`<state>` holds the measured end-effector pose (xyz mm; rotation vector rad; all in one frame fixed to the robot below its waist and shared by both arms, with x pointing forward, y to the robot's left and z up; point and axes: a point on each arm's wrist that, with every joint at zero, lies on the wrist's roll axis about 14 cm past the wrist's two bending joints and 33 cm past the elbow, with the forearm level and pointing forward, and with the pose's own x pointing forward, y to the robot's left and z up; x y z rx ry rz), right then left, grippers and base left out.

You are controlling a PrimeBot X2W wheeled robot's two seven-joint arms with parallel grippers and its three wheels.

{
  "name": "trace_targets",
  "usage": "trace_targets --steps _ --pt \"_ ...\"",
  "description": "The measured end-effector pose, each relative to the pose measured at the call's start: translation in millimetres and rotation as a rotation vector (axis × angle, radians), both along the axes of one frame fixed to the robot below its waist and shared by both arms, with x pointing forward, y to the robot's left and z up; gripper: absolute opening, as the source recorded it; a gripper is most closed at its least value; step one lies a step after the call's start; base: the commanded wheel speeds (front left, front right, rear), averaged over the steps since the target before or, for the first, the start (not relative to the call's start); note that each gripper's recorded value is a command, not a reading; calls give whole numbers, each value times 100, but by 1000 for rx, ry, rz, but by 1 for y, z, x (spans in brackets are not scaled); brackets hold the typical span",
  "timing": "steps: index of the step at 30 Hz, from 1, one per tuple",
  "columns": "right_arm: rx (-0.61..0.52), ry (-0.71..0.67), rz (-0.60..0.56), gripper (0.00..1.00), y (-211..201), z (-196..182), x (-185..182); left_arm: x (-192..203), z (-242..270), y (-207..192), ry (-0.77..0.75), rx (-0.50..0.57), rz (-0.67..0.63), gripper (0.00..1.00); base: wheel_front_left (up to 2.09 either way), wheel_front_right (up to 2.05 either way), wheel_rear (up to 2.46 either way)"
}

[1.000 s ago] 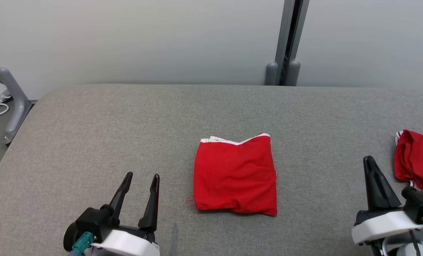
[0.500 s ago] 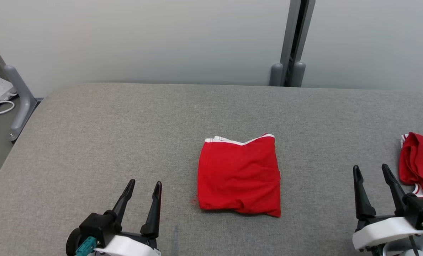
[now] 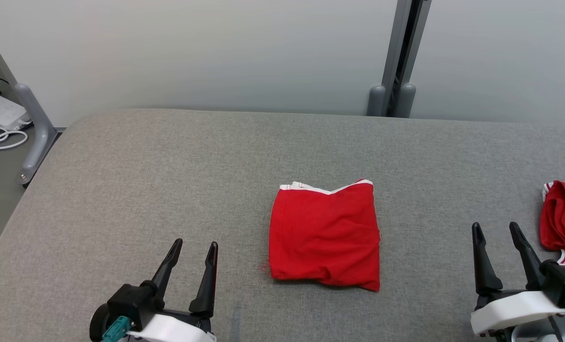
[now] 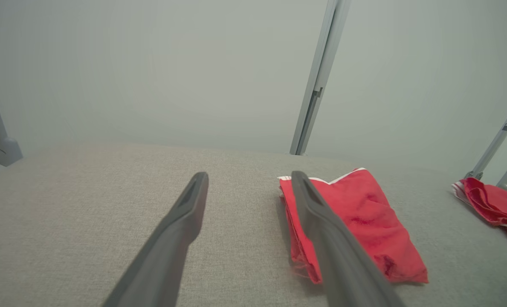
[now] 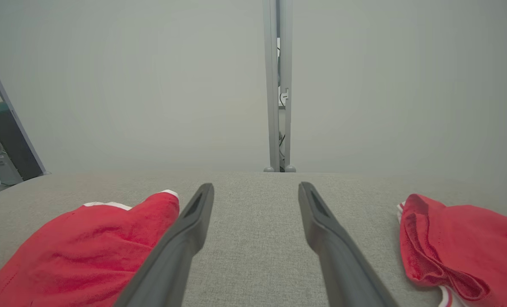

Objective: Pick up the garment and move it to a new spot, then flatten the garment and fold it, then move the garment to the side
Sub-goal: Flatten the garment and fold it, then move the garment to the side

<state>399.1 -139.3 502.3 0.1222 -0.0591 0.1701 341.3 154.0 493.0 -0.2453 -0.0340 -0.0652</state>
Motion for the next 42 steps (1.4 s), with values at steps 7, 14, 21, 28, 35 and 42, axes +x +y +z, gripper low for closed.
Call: trace_targets --steps 7,14,21,28,35,42 --pt "9 6 -8 100 -2 -1 -1 0 1 -2 -3 -1 -6 100 0 0 0" --pt "62 77 103 100 35 -21 -4 2 -3 -5 10 -1 -16 100 0 0 0" --pt "180 305 292 100 81 -59 20 18 -16 -5 55 9 -21 100 0 0 0" --pt "287 546 425 100 107 -82 31 19 -30 7 103 20 15 100 0 0 0" --pt "334 726 510 100 126 -99 31 17 -33 20 116 29 53 100 0 0 0" --pt "349 792 557 100 143 -105 35 16 -33 24 119 37 65 100 0 0 0"
